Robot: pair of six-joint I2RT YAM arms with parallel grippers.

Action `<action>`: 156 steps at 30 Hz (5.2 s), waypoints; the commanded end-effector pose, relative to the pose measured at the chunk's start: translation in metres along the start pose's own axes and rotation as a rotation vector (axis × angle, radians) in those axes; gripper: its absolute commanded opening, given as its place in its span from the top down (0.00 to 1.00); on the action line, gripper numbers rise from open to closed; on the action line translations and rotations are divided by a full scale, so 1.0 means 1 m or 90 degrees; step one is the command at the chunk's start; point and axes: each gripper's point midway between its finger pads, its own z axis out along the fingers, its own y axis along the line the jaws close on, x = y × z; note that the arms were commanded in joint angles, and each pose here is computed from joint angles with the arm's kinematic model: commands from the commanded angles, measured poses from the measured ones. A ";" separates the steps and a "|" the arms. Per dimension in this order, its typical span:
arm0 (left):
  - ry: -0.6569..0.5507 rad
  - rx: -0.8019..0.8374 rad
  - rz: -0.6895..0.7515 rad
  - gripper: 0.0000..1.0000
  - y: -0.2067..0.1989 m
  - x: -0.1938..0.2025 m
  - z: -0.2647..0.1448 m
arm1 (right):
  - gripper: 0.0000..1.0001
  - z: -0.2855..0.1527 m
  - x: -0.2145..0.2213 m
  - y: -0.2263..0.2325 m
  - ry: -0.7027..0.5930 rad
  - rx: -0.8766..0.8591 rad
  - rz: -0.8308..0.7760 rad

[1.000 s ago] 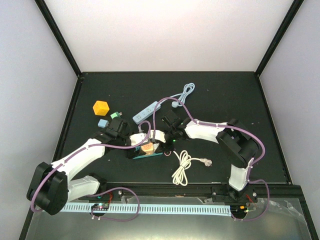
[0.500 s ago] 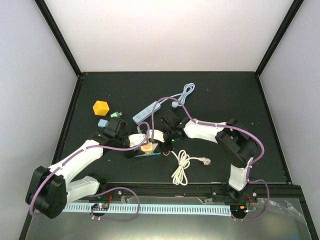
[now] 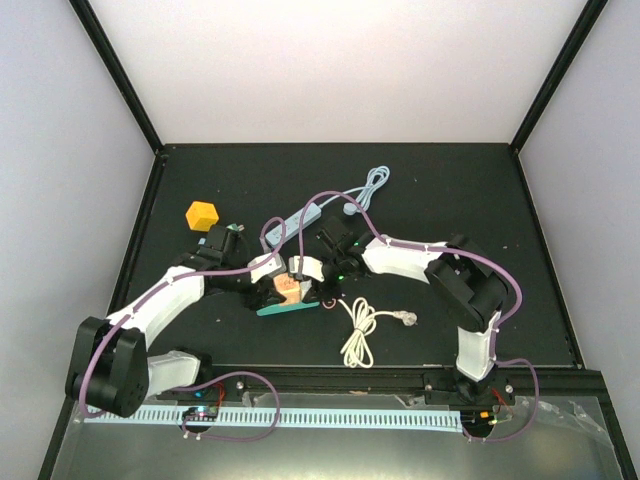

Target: Pull the plug off the socket

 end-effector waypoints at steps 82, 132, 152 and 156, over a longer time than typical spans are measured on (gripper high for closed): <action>0.542 -0.185 0.025 0.05 0.107 0.078 -0.109 | 0.07 -0.142 -0.012 -0.034 -0.153 0.105 0.152; 0.145 -0.053 0.212 0.55 0.004 -0.048 0.056 | 0.16 -0.134 0.015 -0.051 -0.129 0.106 0.200; 0.134 -0.039 0.210 0.73 -0.003 -0.051 0.054 | 0.16 -0.129 0.020 -0.052 -0.121 0.098 0.207; 0.126 -0.040 0.212 0.79 -0.006 -0.055 0.048 | 0.16 -0.129 0.020 -0.052 -0.121 0.097 0.207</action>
